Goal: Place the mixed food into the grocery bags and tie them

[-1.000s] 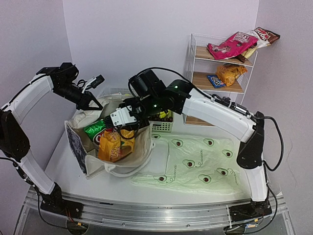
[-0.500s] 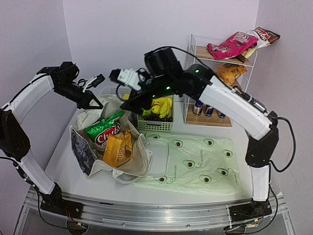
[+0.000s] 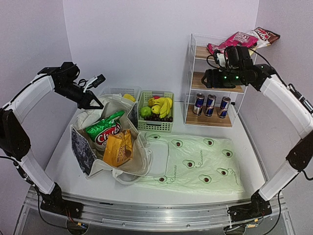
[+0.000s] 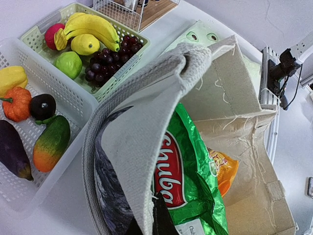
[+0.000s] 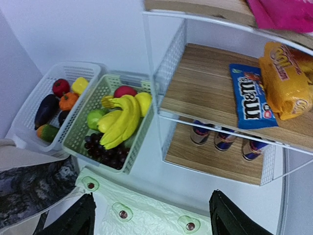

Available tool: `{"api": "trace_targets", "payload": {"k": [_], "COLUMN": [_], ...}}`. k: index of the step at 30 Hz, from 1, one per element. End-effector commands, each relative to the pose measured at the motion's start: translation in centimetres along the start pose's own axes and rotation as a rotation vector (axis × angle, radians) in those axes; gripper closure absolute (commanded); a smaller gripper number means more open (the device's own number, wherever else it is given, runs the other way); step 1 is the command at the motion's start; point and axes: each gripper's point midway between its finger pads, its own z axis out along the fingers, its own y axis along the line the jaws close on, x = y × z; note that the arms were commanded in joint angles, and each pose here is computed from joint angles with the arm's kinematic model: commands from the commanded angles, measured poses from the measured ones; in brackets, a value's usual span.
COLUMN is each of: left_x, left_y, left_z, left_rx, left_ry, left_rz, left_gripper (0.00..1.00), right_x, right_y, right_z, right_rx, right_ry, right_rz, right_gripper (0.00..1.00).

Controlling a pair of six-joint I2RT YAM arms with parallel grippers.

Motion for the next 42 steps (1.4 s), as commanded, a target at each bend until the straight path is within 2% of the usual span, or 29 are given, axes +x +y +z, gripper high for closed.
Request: {"api": "trace_targets", "payload": {"k": [1, 7, 16, 25, 35, 42], "left_x": [-0.2, -0.1, 0.1, 0.0, 0.2, 0.1], "left_y": [0.1, -0.3, -0.1, -0.1, -0.4, -0.5], "left_z": [-0.2, -0.6, -0.4, -0.3, -0.3, -0.3], "left_rx": [-0.009, -0.012, -0.008, 0.01, 0.014, 0.015], "left_ry": [-0.015, -0.009, 0.012, 0.014, 0.015, 0.009], "left_rz": [0.026, 0.028, 0.021, 0.016, 0.022, 0.026], "left_gripper": [1.0, 1.0, 1.0, 1.0, 1.0, 1.0], "right_x": [-2.0, -3.8, -4.3, -2.2, -0.4, 3.2], "right_y": [-5.7, -8.5, -9.5, -11.8, -14.0, -14.8], "right_z": [3.3, 7.2, 9.8, 12.4, 13.3, 13.4], "right_rx": [0.153, 0.162, 0.212, 0.253, 0.305, 0.331], "right_ry": [-0.084, -0.195, -0.288, -0.235, -0.201, -0.146], "right_rz": [-0.021, -0.101, -0.211, -0.195, -0.162, -0.118], "right_gripper": [0.26, 0.29, 0.23, 0.21, 0.21, 0.25]}}
